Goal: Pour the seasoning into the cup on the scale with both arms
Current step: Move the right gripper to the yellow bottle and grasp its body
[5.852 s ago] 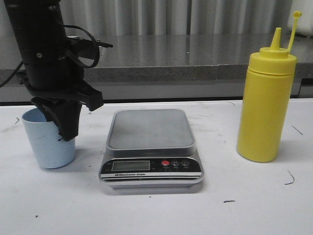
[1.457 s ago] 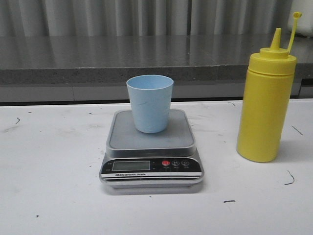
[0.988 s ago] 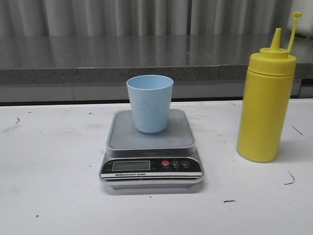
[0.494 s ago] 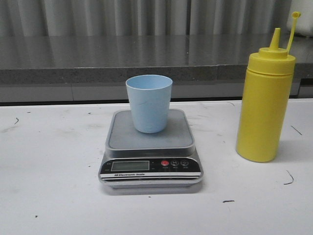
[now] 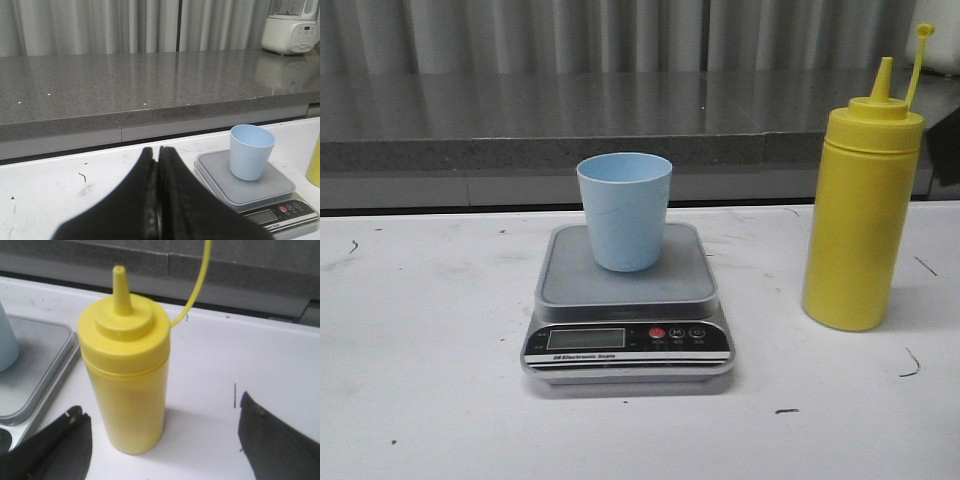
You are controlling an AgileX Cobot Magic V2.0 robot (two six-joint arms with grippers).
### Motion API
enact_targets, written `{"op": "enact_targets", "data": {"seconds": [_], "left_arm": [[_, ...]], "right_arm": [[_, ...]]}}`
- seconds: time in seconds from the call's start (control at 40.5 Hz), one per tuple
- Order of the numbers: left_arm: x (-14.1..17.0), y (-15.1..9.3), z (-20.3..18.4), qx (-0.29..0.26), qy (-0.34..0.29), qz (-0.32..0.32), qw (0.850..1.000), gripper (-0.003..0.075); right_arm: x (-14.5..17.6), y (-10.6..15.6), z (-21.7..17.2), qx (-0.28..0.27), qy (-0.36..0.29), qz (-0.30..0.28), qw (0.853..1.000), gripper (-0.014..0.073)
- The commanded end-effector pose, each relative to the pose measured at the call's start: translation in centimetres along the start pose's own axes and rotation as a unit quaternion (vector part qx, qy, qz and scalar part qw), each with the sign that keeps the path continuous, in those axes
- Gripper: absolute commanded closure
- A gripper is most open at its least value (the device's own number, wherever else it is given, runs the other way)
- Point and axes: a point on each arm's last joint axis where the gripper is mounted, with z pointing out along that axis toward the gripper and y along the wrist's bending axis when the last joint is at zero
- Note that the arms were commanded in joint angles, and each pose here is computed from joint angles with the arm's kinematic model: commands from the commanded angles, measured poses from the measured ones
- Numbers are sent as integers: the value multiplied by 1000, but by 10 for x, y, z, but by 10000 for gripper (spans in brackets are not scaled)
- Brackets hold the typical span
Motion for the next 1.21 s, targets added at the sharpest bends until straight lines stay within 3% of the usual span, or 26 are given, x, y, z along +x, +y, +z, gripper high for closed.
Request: {"op": "enact_targets", "data": {"seconds": [0.0,0.42,0.938,1.185], "left_arm": [[-15,-1,-6,1,-59,-9,998,740],[-15,-1,-6,1,-59,-9,998,740],[-15,-1,-6,1,-59,-9,998,740],[-15,-1,-6,1,-59,-9,998,740]], "right_arm": [[-5,3,10,2,-52,4,999,-20],[52,20,60,-15,-37,15,999,-20],[70,20,88,-4,-132,43,990,-20],[74,21,105,3,-131,44,990,-20]]}}
